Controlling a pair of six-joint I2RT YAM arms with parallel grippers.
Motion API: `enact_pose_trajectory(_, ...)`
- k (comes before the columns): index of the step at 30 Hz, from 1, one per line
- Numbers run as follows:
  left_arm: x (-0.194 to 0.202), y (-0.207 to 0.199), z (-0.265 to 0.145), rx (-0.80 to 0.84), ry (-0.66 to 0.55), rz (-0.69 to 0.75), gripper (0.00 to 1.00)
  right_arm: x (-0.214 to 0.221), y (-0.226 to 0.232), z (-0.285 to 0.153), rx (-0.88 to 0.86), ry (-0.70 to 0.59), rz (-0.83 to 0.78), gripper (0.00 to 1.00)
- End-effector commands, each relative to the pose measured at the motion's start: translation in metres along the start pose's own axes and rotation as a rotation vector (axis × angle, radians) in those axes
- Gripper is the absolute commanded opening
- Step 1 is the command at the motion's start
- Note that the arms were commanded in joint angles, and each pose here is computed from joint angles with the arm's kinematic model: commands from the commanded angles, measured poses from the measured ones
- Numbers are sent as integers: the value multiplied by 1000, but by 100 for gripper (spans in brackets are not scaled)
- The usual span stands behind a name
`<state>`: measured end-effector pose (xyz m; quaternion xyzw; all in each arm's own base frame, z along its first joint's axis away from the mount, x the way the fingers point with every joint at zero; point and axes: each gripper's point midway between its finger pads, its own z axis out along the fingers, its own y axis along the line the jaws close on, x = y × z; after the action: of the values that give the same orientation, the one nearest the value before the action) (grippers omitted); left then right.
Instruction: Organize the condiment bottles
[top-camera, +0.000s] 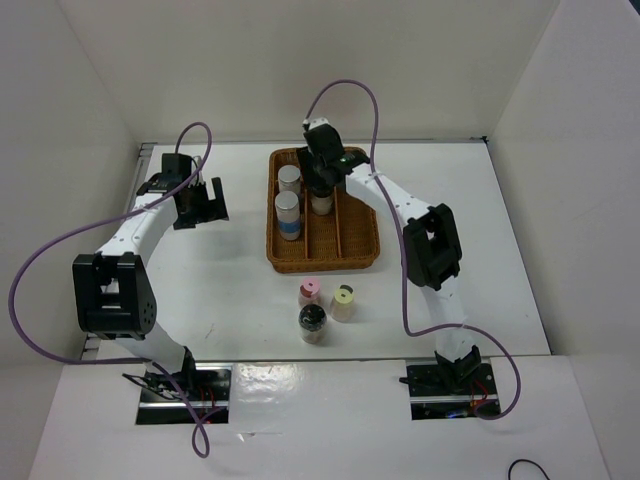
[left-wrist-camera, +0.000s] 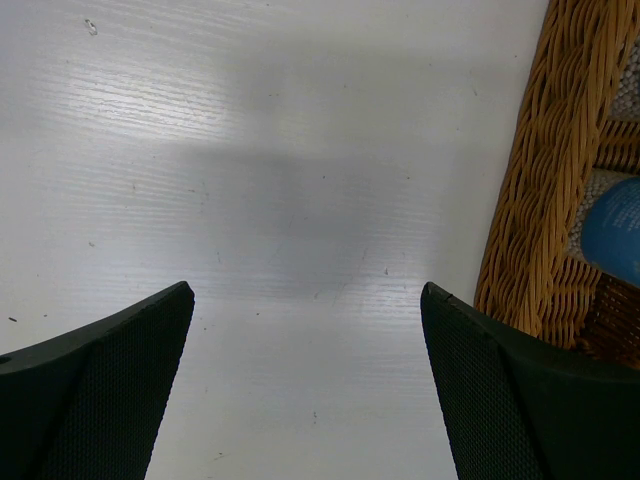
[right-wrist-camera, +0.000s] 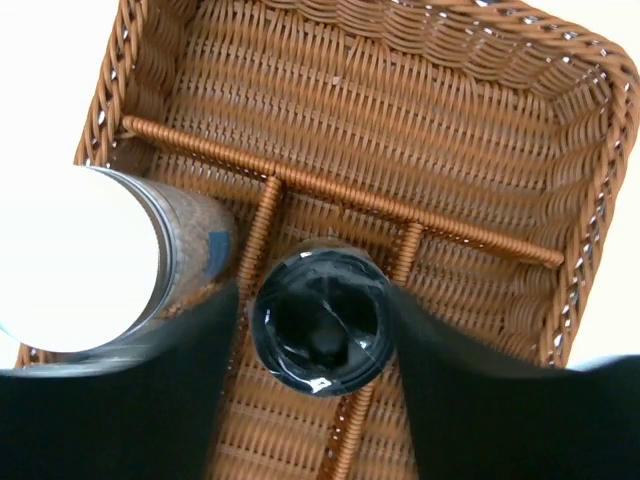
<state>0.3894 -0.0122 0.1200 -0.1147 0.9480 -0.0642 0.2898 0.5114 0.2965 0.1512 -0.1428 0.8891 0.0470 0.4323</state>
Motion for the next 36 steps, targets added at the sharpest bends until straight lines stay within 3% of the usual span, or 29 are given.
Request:
enact_pose_trajectory(1, -19, -6, -10, 30, -54, 22, 100, -16, -2, -11, 9, -59, 35, 71)
enact_pose_trajectory(4, -16, -7, -12, 39, -53, 23, 100, -15, -9, -26, 30, -61, 58, 84)
enact_pose_trajectory(8, -18, -8, -20, 44, -74, 25, 100, -19, -18, -61, 34, -85, 94, 93)
enact_pose_trajectory(14, -6, -14, -28, 88, -70, 9, 100, -13, -14, -139, -78, -156, 126, 94)
enact_pose_trajectory(21, 7, -23, -43, 150, -80, 6, 100, 58, 46, -201, -249, -69, -6, 94)
enact_pose_trajectory(23, 10, -24, -45, 161, -78, 6, 100, 70, 60, -220, -300, -63, 20, 94)
enact_pose_trajectory(28, 16, -23, -51, 163, -87, 8, 100, 123, 86, -247, -385, 28, 46, 75)
enact_pose_trajectory(36, 24, -26, -63, 189, -106, 4, 100, 161, 110, -276, -478, 122, 64, 70)
